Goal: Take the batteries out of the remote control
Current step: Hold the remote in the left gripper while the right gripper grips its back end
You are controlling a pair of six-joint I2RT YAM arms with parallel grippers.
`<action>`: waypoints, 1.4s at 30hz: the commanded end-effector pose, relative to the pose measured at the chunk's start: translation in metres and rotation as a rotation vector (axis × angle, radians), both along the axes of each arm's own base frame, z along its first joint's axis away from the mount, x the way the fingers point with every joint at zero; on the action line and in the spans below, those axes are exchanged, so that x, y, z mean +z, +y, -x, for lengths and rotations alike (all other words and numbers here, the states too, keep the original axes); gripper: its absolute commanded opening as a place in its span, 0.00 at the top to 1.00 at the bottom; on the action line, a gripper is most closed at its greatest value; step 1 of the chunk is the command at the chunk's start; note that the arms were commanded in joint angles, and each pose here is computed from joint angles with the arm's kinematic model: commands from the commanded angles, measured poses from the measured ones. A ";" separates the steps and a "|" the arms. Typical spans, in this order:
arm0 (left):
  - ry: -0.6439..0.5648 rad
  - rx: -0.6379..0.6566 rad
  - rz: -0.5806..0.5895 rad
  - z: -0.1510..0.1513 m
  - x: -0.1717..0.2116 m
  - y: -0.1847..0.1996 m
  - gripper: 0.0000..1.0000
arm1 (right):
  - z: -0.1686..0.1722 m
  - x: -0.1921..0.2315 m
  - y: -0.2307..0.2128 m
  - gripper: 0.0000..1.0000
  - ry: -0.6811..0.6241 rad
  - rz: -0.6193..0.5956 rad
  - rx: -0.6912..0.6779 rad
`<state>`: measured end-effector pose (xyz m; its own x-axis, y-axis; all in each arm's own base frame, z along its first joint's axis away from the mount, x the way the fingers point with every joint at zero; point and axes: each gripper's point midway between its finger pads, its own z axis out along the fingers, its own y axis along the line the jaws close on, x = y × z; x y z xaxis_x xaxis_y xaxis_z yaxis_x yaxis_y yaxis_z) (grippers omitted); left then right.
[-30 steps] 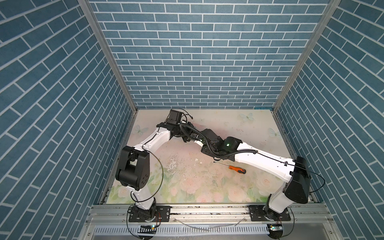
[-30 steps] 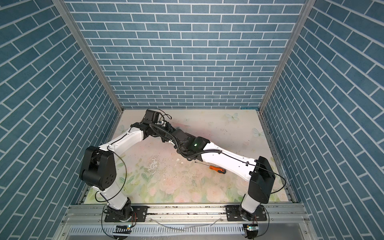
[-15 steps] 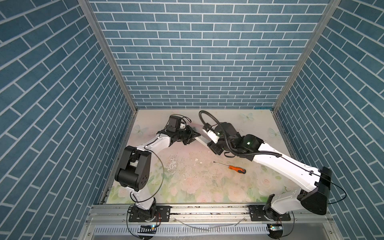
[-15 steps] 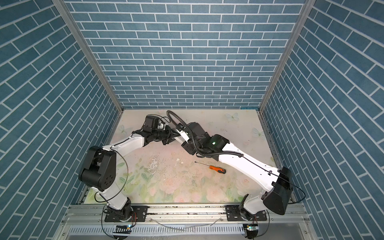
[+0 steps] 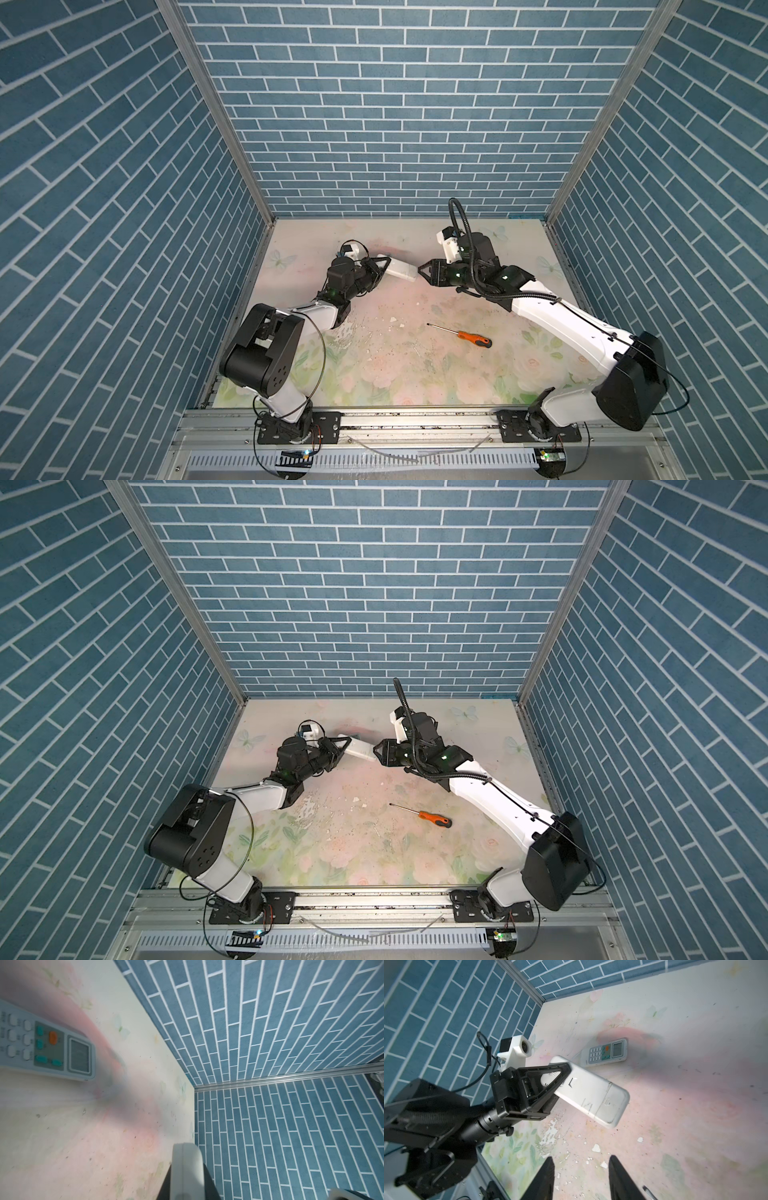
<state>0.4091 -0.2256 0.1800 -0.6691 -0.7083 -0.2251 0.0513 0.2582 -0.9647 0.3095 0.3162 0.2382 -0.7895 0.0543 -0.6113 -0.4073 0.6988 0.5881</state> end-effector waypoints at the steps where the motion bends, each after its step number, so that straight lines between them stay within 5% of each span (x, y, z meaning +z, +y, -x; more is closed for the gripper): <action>1: -0.184 0.052 0.098 -0.003 0.044 0.003 1.00 | -0.010 0.008 0.011 0.52 0.081 -0.179 -0.039; 18: -0.243 0.029 0.119 0.010 0.057 -0.004 1.00 | -0.040 -0.018 0.009 0.53 0.195 -0.211 -0.038; 42: -0.239 -0.008 0.134 0.017 0.056 -0.016 1.00 | -0.050 -0.010 0.019 0.62 0.177 -0.231 -0.017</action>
<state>0.3966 -0.2386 0.2221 -0.6125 -0.7439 -0.2673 0.2324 0.1537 -0.9604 0.3502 0.3268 0.2063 -0.8923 0.1691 -0.4186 -0.2522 0.5824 0.7728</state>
